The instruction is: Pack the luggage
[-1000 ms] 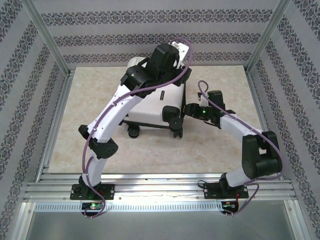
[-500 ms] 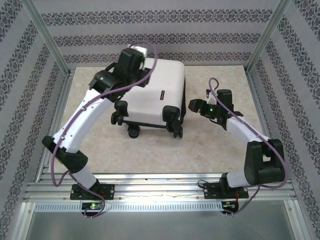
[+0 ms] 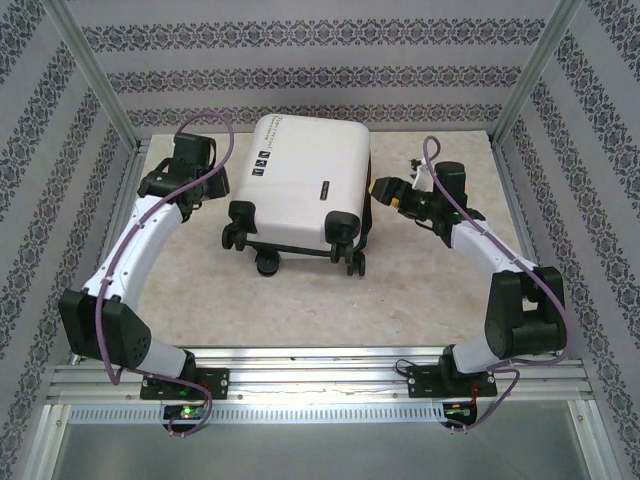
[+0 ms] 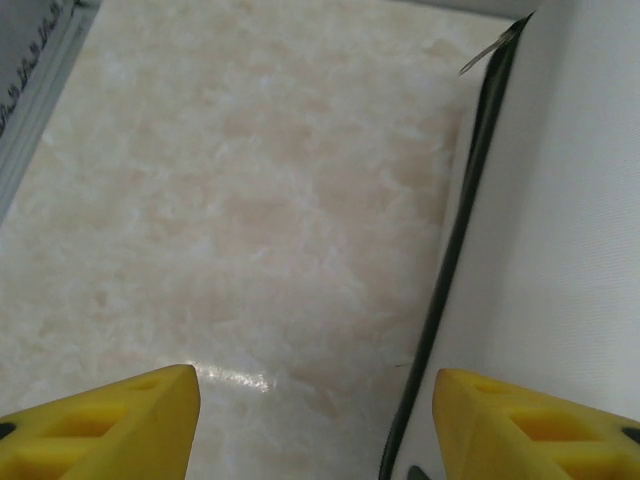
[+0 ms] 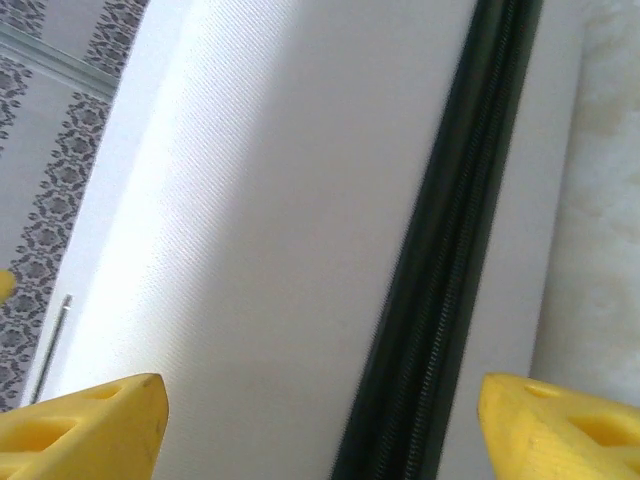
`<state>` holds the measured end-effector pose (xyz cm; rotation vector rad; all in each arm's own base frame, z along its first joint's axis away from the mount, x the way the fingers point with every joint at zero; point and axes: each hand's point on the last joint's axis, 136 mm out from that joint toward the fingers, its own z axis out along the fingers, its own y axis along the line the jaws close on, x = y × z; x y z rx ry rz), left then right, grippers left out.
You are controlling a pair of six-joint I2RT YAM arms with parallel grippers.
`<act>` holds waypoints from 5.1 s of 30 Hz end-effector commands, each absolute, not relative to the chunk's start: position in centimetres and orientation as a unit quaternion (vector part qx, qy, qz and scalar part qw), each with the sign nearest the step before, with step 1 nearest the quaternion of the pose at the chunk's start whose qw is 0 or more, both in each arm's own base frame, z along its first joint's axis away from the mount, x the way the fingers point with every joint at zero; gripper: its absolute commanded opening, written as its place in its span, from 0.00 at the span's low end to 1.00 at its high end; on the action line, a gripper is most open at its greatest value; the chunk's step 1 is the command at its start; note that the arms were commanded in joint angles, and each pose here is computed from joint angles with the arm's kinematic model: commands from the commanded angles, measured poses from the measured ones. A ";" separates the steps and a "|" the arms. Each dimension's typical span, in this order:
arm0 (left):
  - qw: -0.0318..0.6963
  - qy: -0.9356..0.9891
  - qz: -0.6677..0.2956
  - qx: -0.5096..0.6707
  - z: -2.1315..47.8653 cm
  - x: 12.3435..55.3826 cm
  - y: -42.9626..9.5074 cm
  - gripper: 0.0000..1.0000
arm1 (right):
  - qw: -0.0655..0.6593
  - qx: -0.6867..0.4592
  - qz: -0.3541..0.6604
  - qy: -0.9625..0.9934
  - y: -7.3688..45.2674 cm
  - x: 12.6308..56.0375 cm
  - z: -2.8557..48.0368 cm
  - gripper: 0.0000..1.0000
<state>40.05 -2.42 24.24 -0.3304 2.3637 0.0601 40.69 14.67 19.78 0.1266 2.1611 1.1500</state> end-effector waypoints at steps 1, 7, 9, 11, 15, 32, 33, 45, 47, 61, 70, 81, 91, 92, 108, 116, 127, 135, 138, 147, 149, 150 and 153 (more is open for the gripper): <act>0.370 0.916 0.011 -0.152 22.9 41.4 -2.1 0.62 | 0.352 0.028 0.461 0.814 15.4 41.7 22.0 0.81; 0.347 0.925 0.038 -0.154 20.2 42.1 -1.5 0.61 | 0.343 0.010 0.471 0.813 17.2 42.5 22.4 0.81; 0.340 0.928 0.034 -0.151 19.5 42.4 -1.7 0.61 | 0.336 0.004 0.475 0.813 17.9 42.7 22.2 0.81; 0.333 0.931 0.015 -0.147 19.0 42.7 -2.4 0.59 | 0.330 0.000 0.477 0.814 18.5 43.1 21.8 0.81; 0.329 0.934 -0.053 -0.128 18.7 42.9 -5.0 0.55 | 0.320 -0.008 0.490 0.811 19.6 44.1 21.7 0.81; 0.340 0.920 -0.191 -0.033 19.3 39.0 -16.3 0.56 | 0.287 -0.055 0.528 0.797 23.3 47.2 22.5 0.80; 0.337 0.920 -0.199 -0.031 19.2 38.7 -16.9 0.56 | 0.283 -0.058 0.530 0.797 23.7 47.3 22.4 0.80; 0.308 0.901 -0.304 0.010 18.8 35.1 -26.0 0.56 | 0.252 -0.099 0.557 0.785 26.7 48.2 22.8 0.79; 0.303 0.897 -0.321 0.022 18.8 34.4 -28.0 0.56 | 0.243 -0.108 0.564 0.782 27.1 48.2 23.0 0.79; 0.364 0.866 -0.319 0.126 24.7 32.5 -34.1 0.61 | 0.309 -0.083 0.535 0.782 20.0 51.2 26.9 0.78; 0.453 0.861 -0.204 0.109 31.2 38.6 -27.8 0.71 | 0.366 -0.032 0.491 0.790 13.4 50.8 28.6 0.82; 0.417 0.894 -0.155 0.054 30.4 51.0 -18.6 0.73 | 0.410 0.047 0.390 0.823 6.7 45.7 27.1 0.88; 0.387 0.906 -0.170 0.020 27.9 59.0 -11.7 0.73 | 0.428 0.090 0.321 0.840 4.7 37.7 25.8 0.98; 0.386 0.905 -0.176 0.011 27.6 59.5 -10.9 0.73 | 0.427 0.091 0.324 0.840 4.9 37.0 25.7 0.98; 0.309 0.937 -0.128 -0.101 17.2 61.5 -4.7 0.70 | 0.354 0.040 0.377 0.855 12.3 33.7 21.8 0.98; 0.277 0.943 -0.141 -0.123 14.0 61.3 -6.2 0.68 | 0.347 0.025 0.378 0.858 13.7 35.4 21.3 0.98; 0.262 0.943 -0.199 -0.041 13.4 59.9 -13.7 0.64 | 0.346 -0.016 0.373 0.861 14.7 38.0 21.9 0.97; 0.274 0.932 -0.235 -0.030 15.2 55.4 -15.8 0.63 | 0.341 -0.086 0.401 0.846 18.2 38.4 23.5 0.94; 0.288 0.921 -0.257 -0.045 15.7 53.0 -15.9 0.64 | 0.333 -0.114 0.417 0.838 19.9 37.9 23.8 0.94; 0.285 0.914 -0.278 -0.073 15.1 44.6 -16.8 0.63 | 0.315 -0.172 0.445 0.820 24.0 34.8 24.7 0.93; 0.290 0.914 -0.274 -0.076 15.2 42.7 -16.9 0.64 | 0.319 -0.178 0.447 0.817 24.3 34.6 25.2 0.93; 0.292 0.915 -0.268 -0.079 15.3 41.9 -16.8 0.64 | 0.321 -0.179 0.447 0.816 24.3 34.7 25.4 0.92; 0.298 0.913 -0.266 -0.081 15.9 40.1 -17.1 0.64 | 0.334 -0.185 0.445 0.810 24.5 35.3 26.7 0.92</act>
